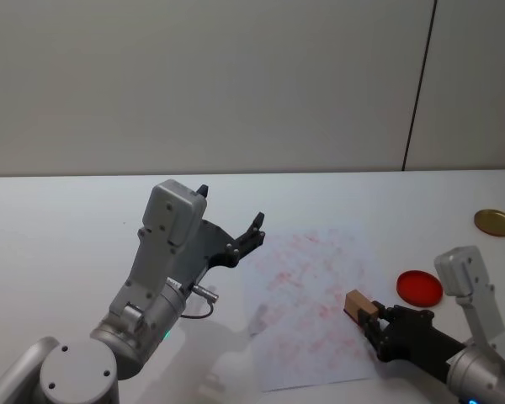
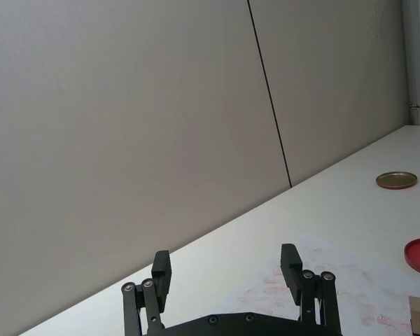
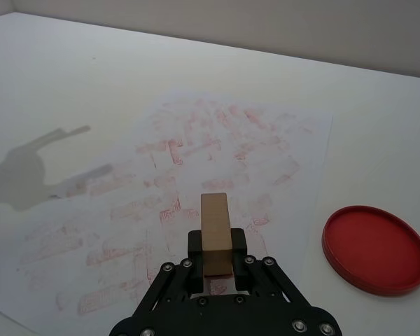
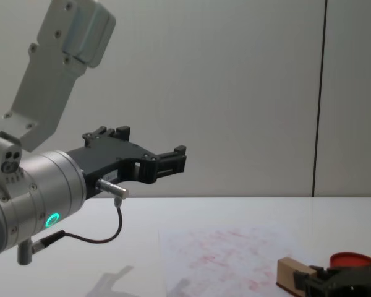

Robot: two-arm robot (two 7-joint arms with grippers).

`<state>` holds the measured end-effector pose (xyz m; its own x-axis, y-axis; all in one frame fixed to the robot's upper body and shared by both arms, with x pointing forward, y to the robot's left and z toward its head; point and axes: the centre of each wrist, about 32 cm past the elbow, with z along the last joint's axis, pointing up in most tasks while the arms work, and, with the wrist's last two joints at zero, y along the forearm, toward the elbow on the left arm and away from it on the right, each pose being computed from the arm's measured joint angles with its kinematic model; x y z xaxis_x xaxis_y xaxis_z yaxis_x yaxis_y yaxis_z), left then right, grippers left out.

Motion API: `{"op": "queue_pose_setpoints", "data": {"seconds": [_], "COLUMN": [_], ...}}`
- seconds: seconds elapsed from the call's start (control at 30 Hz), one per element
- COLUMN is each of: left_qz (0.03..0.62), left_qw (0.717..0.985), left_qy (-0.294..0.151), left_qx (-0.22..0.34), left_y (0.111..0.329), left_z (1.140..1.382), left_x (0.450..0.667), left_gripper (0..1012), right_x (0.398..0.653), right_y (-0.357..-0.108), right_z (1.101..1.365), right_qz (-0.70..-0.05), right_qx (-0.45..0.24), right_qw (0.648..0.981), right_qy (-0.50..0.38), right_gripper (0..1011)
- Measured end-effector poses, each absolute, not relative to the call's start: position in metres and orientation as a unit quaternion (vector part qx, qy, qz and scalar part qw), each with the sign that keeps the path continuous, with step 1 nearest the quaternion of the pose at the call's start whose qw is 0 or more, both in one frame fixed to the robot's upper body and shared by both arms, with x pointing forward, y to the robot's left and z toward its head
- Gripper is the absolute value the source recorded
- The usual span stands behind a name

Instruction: Use the one hand to pick up the stamp and affix it onto the A4 paper.

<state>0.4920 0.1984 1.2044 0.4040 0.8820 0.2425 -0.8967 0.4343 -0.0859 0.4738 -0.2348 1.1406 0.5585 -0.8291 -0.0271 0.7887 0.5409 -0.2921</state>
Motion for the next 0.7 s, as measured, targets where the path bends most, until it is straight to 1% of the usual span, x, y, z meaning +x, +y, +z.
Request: {"op": "queue_pose_setpoints", "data": {"seconds": [0.37, 0.7], "left_qz": [0.531, 0.531], "left_qw": [0.837, 0.837], "left_qy": [-0.126, -0.126], "left_qx": [0.029, 0.029], "left_y": [0.198, 0.198], "left_z": [1.204, 1.204], "left_x": [0.492, 0.492], "left_gripper": [993, 993], "right_x": [0.475, 0.478], "right_y": [-0.236, -0.238], "right_z": [1.143, 1.153], "right_qz": [-0.462, -0.473], "right_qx": [-0.126, -0.074], "right_qw": [0.874, 0.875], "right_qy": [0.086, 0.067], "right_gripper": [216, 216]}}
